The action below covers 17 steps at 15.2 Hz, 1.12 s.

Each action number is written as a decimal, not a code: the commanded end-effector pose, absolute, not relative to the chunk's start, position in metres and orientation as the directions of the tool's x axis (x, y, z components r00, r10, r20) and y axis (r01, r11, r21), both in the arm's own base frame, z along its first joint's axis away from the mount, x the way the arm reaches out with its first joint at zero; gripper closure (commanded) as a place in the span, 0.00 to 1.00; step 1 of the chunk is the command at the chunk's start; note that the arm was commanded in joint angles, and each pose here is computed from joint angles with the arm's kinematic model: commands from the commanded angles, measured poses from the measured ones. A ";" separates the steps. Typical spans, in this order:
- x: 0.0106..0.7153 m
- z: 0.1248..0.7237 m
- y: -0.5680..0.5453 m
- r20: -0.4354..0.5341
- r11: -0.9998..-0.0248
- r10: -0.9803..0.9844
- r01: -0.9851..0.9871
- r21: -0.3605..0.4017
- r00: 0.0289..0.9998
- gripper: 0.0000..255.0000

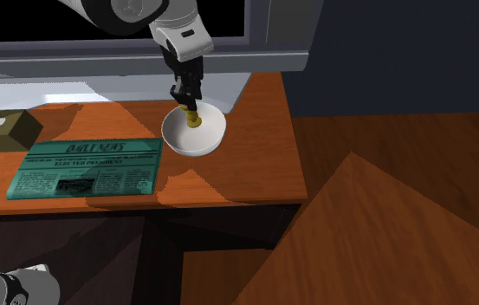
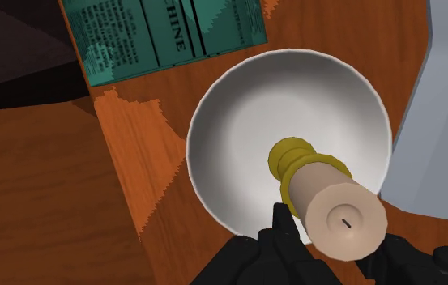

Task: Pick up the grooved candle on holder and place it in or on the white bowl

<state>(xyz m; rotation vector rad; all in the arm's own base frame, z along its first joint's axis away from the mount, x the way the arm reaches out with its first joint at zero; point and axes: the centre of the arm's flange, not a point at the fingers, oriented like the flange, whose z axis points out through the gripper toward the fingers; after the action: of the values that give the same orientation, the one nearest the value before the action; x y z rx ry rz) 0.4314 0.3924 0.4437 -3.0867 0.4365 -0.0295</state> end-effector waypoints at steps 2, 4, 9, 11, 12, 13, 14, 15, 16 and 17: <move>0.431 0.436 0.392 0.016 -0.961 -0.277 -0.277 -0.027 0.961 1.00; 0.431 0.436 0.392 0.016 -0.961 -0.277 -0.277 -0.027 0.961 1.00; 0.431 0.436 0.392 0.016 -0.961 -0.277 -0.277 -0.027 0.961 0.00; 0.431 0.436 0.392 0.016 -0.961 -0.277 -0.277 -0.027 0.961 0.00; 0.431 0.436 0.392 0.016 -0.961 -0.277 -0.277 -0.027 0.961 0.00; 0.431 0.436 0.392 0.016 -0.961 -0.277 -0.277 -0.027 0.961 0.00; 0.431 0.436 0.392 0.016 -0.961 -0.277 -0.277 -0.027 0.961 0.00; 0.431 0.449 0.392 0.016 -0.961 -0.277 -0.277 -0.027 0.961 0.00; 0.430 0.462 0.392 0.016 -0.961 -0.277 -0.277 -0.027 0.961 0.00; 0.430 0.475 0.392 0.016 -0.961 -0.277 -0.277 -0.027 0.961 0.00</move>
<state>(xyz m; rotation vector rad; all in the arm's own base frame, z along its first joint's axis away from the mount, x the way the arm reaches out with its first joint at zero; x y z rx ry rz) 0.4314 0.3906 0.4631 -3.0854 0.4365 -0.0313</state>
